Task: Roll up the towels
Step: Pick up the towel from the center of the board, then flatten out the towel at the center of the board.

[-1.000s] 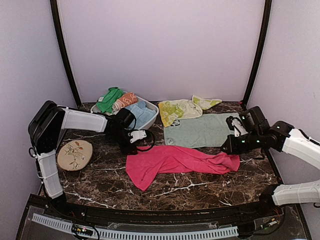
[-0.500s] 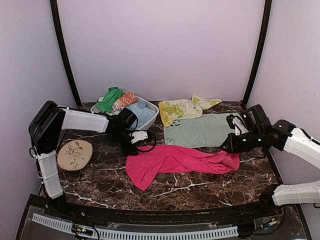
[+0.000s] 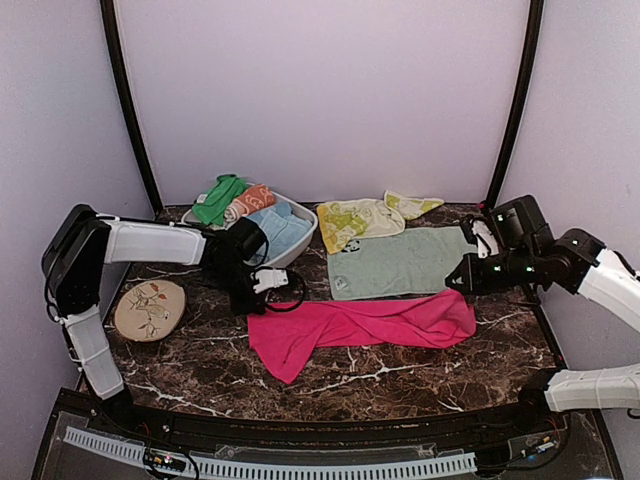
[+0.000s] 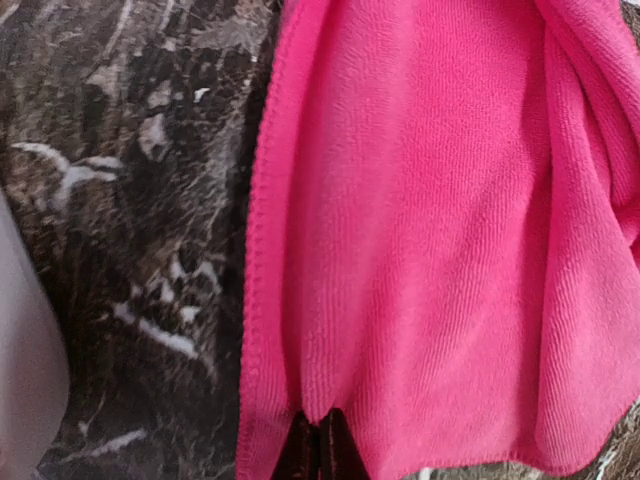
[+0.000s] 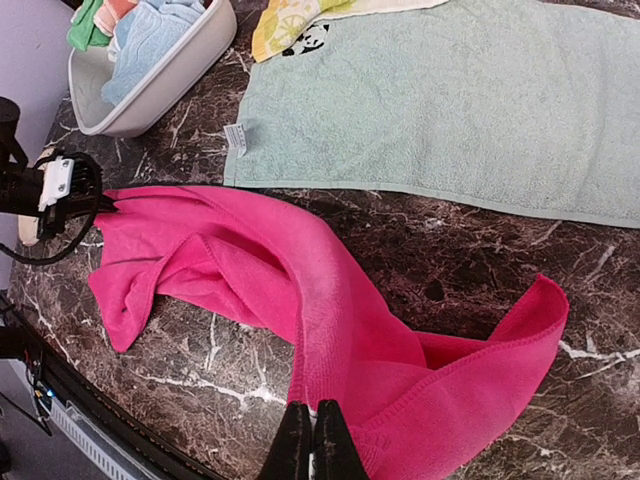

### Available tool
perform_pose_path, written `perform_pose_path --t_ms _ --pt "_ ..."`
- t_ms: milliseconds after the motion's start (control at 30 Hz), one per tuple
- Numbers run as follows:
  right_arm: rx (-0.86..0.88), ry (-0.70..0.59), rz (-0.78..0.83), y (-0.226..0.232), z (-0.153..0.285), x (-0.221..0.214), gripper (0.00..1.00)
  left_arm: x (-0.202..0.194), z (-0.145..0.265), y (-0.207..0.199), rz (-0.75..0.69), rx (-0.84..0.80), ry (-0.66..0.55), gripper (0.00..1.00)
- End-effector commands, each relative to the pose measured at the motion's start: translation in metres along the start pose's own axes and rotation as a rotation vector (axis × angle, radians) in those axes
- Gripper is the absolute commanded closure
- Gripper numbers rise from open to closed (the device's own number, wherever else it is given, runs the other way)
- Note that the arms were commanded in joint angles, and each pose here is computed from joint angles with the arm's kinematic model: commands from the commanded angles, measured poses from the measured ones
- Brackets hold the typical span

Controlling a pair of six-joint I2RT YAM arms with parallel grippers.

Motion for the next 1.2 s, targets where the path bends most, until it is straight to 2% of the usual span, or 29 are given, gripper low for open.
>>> perform_pose_path --t_ms 0,267,433,633,833,967,1067,1167 --pt "0.039 -0.068 0.030 0.017 0.021 0.019 1.00 -0.001 0.061 0.008 -0.030 0.166 0.010 1.00" --pt "0.173 -0.170 0.040 0.065 0.077 0.060 1.00 0.004 0.185 0.014 -0.111 0.472 -0.043 1.00" --pt "0.257 -0.200 0.042 0.085 0.116 0.066 1.00 0.005 0.253 -0.012 -0.194 0.542 -0.123 1.00" --pt "0.270 -0.217 0.034 0.082 0.152 0.057 1.00 -0.010 0.308 -0.038 -0.210 0.640 -0.148 1.00" --pt "0.304 -0.221 0.018 0.074 0.180 0.041 1.00 -0.018 0.341 -0.077 -0.198 0.589 -0.233 1.00" --pt "0.272 -0.213 -0.001 0.062 0.185 0.031 1.00 -0.027 0.341 -0.103 -0.192 0.463 -0.225 1.00" --pt "0.217 -0.197 -0.018 0.050 0.173 0.026 1.00 -0.034 0.327 -0.109 -0.176 0.403 -0.195 1.00" --pt "0.142 -0.155 -0.037 0.038 0.140 0.022 1.00 -0.037 0.306 -0.109 -0.167 0.368 -0.176 1.00"
Point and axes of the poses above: each gripper's point midway between its finger pads, its own z axis back along the fingers, its own y axis along the line the jaws close on, x = y × z, the point moved 3 cm from there along z, back along the fingers, and after that the axes turned 14 degrees about -z, right-handed, at the moved point
